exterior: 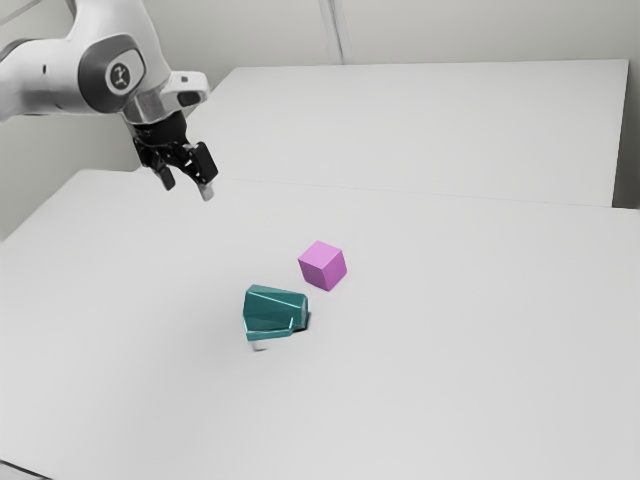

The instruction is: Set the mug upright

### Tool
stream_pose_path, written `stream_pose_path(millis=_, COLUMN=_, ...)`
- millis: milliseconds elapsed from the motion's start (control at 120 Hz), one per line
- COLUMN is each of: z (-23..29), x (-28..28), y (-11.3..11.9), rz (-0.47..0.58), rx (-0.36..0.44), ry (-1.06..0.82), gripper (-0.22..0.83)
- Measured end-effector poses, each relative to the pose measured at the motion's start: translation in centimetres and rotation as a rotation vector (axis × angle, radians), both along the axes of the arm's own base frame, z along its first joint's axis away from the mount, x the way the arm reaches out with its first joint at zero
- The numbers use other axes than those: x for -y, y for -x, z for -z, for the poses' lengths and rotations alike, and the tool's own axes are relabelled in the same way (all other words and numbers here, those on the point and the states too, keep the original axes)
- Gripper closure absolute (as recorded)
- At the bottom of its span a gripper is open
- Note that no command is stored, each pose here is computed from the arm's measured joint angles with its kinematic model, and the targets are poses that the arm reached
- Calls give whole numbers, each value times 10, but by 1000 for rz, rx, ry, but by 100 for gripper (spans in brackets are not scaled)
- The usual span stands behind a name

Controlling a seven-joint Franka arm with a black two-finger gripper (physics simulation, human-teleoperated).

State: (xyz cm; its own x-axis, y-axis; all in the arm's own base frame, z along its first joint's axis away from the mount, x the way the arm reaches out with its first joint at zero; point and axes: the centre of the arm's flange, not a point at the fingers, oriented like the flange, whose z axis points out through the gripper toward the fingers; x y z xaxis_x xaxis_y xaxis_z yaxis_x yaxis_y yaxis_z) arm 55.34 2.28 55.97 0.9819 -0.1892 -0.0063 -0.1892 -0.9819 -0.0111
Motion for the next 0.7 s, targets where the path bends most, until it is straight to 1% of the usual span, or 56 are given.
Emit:
stream_pose_path(millis=100, z=-1, x=-8, y=-1, rz=-11, rx=21, ry=4, gripper=0)
stream_pose_path(millis=167, z=5, x=-18, y=6, rz=-28, rx=17, ry=9, gripper=0)
stream_pose_path(millis=275, z=22, x=-40, y=50, rz=-52, rx=42, ry=23, gripper=0)
stream_pose_path(millis=317, z=31, x=-51, y=62, rz=-49, rx=64, ry=37, gripper=0)
stream_pose_path(millis=367, z=42, x=-62, y=71, rz=-39, rx=99, ry=70, gripper=0)
stream_pose_path(millis=425, z=55, x=-75, y=77, rz=-37, rx=154, ry=157, gripper=0)
stream_pose_path(millis=500, z=81, x=-101, y=83, rz=-76, rx=230, ry=348, gripper=0)
stream_pose_path(millis=550, z=100, x=-112, y=83, rz=-89, rx=277, ry=453, gripper=0)
stream_pose_path(millis=625, z=118, x=-117, y=79, rz=-53, rx=345, ry=526, gripper=0)
stream_pose_path(millis=700, z=137, x=-116, y=82, rz=-6, rx=404, ry=581, gripper=0)
